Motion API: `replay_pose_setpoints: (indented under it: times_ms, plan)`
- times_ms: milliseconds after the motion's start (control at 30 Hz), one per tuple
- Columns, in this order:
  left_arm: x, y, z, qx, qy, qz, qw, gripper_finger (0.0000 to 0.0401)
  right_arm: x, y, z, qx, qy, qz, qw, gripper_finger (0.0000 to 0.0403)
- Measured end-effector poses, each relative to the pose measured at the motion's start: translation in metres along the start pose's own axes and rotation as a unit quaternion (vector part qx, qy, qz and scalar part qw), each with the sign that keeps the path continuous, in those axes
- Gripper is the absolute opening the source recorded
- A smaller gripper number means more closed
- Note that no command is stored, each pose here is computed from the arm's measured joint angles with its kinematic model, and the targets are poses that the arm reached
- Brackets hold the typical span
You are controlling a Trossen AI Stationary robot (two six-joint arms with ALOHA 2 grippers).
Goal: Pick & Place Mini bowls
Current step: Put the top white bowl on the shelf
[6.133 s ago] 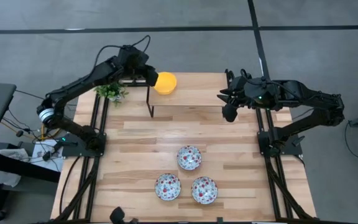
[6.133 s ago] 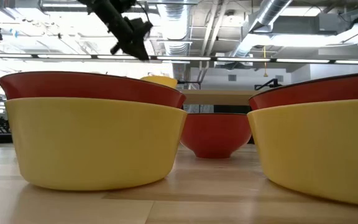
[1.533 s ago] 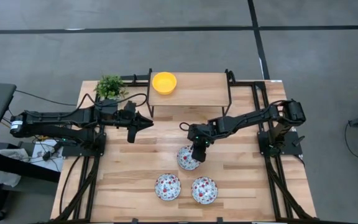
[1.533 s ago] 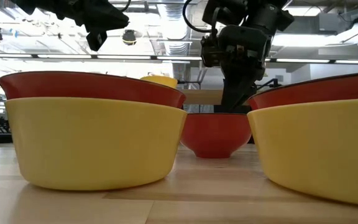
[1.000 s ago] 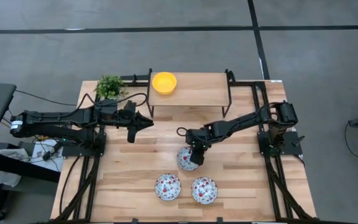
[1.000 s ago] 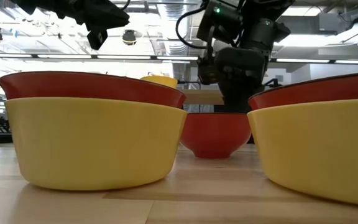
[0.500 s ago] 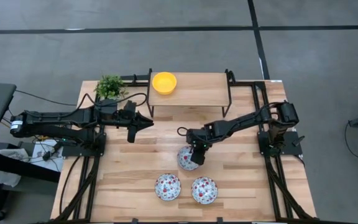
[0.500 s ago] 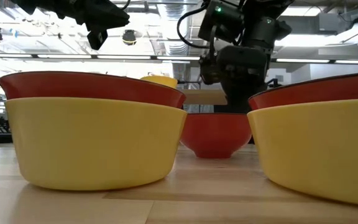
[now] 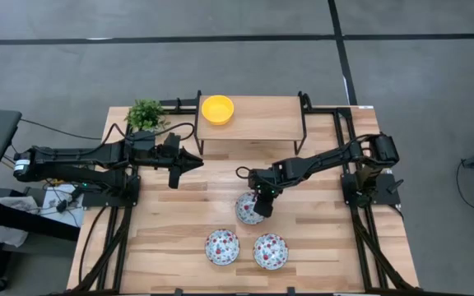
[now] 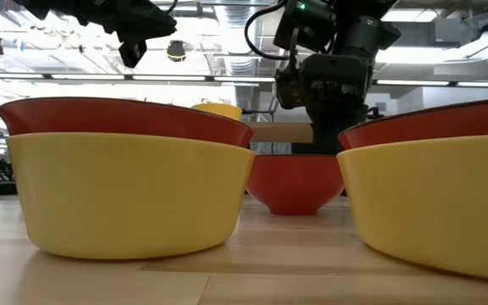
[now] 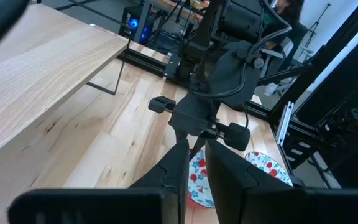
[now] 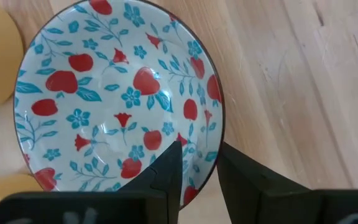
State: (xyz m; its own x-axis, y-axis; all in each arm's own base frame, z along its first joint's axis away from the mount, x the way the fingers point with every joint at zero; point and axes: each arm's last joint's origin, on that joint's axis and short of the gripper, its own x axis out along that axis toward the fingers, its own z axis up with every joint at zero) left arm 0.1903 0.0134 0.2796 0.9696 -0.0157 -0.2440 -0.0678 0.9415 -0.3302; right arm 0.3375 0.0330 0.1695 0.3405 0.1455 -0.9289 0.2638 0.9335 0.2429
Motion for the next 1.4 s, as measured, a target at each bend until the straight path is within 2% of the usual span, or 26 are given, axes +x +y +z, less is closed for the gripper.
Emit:
replay_pose_setpoints:
  times_ms: [600, 733, 900, 1067, 1400]
  plan:
    - [0.000, 0.000, 0.000, 0.000, 0.000, 0.000, 1.000, 0.0053, -0.008, 0.003, 0.006, -0.004, 0.000, -0.008, 1.000, 0.0086]
    - [0.000, 0.000, 0.000, 0.000, 0.000, 0.000, 1.000, 0.0053, -0.008, 0.003, 0.006, -0.004, -0.004, -0.018, 1.000, 0.0064]
    - [0.000, 0.000, 0.000, 0.000, 0.000, 0.000, 1.000, 0.0053, -0.008, 0.000, 0.007, -0.001, -0.003, -0.019, 1.000, 0.0008]
    - [0.000, 0.000, 0.000, 0.000, 0.000, 0.000, 1.000, 0.0053, -0.009, -0.004, 0.007, 0.014, 0.005, -0.023, 1.000, 0.0008]
    - [0.000, 0.000, 0.000, 0.000, 0.000, 0.000, 1.000, 0.0053, -0.013, -0.007, 0.010, 0.026, 0.023, 0.003, 0.999, 0.0002]
